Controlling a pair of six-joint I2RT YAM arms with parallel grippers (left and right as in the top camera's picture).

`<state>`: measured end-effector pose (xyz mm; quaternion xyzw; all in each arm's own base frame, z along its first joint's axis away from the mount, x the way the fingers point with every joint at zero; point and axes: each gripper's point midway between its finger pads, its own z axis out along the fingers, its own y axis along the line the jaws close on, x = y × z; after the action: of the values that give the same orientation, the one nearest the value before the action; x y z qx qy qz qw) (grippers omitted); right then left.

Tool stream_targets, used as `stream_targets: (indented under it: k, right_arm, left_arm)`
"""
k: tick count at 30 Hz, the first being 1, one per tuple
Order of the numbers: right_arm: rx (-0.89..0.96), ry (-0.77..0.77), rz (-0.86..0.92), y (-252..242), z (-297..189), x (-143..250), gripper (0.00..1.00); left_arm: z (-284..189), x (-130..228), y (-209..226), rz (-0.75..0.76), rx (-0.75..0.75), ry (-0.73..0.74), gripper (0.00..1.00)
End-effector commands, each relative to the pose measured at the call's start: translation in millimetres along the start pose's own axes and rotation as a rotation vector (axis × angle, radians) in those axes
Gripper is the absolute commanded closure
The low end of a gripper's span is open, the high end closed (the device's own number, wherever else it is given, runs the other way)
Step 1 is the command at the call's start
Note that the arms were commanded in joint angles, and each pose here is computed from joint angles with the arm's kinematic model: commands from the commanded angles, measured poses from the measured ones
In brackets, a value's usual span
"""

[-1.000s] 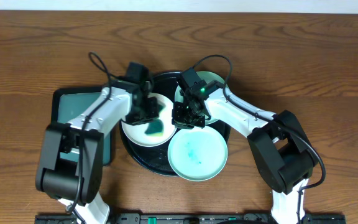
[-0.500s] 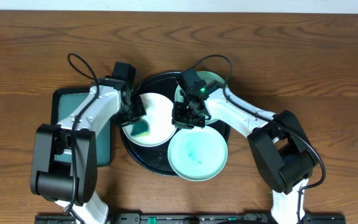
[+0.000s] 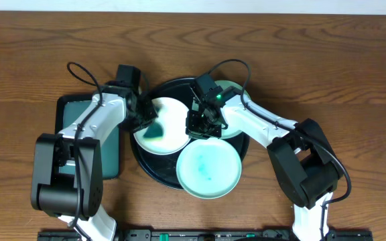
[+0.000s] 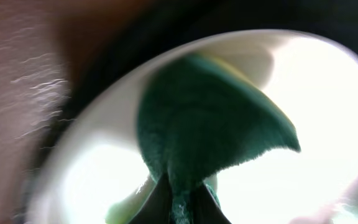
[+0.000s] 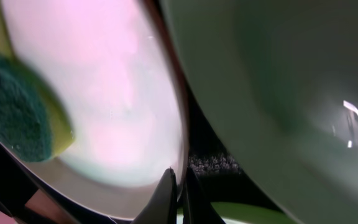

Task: Clean dirty plates on tray and stack at the side
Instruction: 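Scrub the white plate surface with the sponge in the left gripper, then return the sponge to the basin with the left gripper and release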

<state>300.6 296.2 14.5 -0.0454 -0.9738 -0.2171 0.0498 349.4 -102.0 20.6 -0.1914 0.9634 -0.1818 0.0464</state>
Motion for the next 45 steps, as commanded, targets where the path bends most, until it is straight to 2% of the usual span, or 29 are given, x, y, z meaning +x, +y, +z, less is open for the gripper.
stream_targets:
  k: [1,4,10,13,15,18,28,32,38,42,45]
  right_arm:
    - [0.032,-0.024,0.004,-11,-2,-8,0.98]
    - [0.036,-0.021,0.002,-12,-2,-7,0.98]
    - [0.037,-0.019,0.003,-12,-2,-6,0.99]
    - [0.038,-0.018,0.003,-13,-2,-6,0.98]
    - [0.039,-0.015,0.005,-13,-2,-6,0.98]
    - [0.043,-0.012,0.007,-14,-2,-5,0.98]
    - [0.05,-0.004,0.009,-16,-2,-3,0.98]
    - [0.05,-0.004,0.007,-16,-2,-3,0.99]
    - [0.05,-0.005,0.007,-16,-2,-3,0.99]
    - [0.052,-0.006,0.003,-16,-2,-3,0.99]
    - [0.052,-0.007,-0.004,-16,-2,-3,0.99]
  left_arm:
    - [-5,27,-57,0.075,0.344,0.165,0.93]
    - [-9,31,-70,0.058,0.411,0.195,0.93]
    - [-5,49,-73,0.053,0.381,0.25,0.93]
    - [5,53,-55,0.048,0.248,0.23,0.93]
    - [11,48,-35,0.053,0.122,0.183,0.93]
    - [14,39,-17,0.068,0.012,0.122,0.93]
    - [-1,15,48,0.082,-0.368,-0.031,0.93]
    - [-18,3,42,0.091,-0.377,-0.087,0.93]
    - [-54,-4,12,0.123,-0.291,-0.159,0.93]
    - [-96,-5,1,0.128,-0.252,-0.247,0.93]
    - [-124,-9,11,0.1,-0.278,-0.32,0.93]
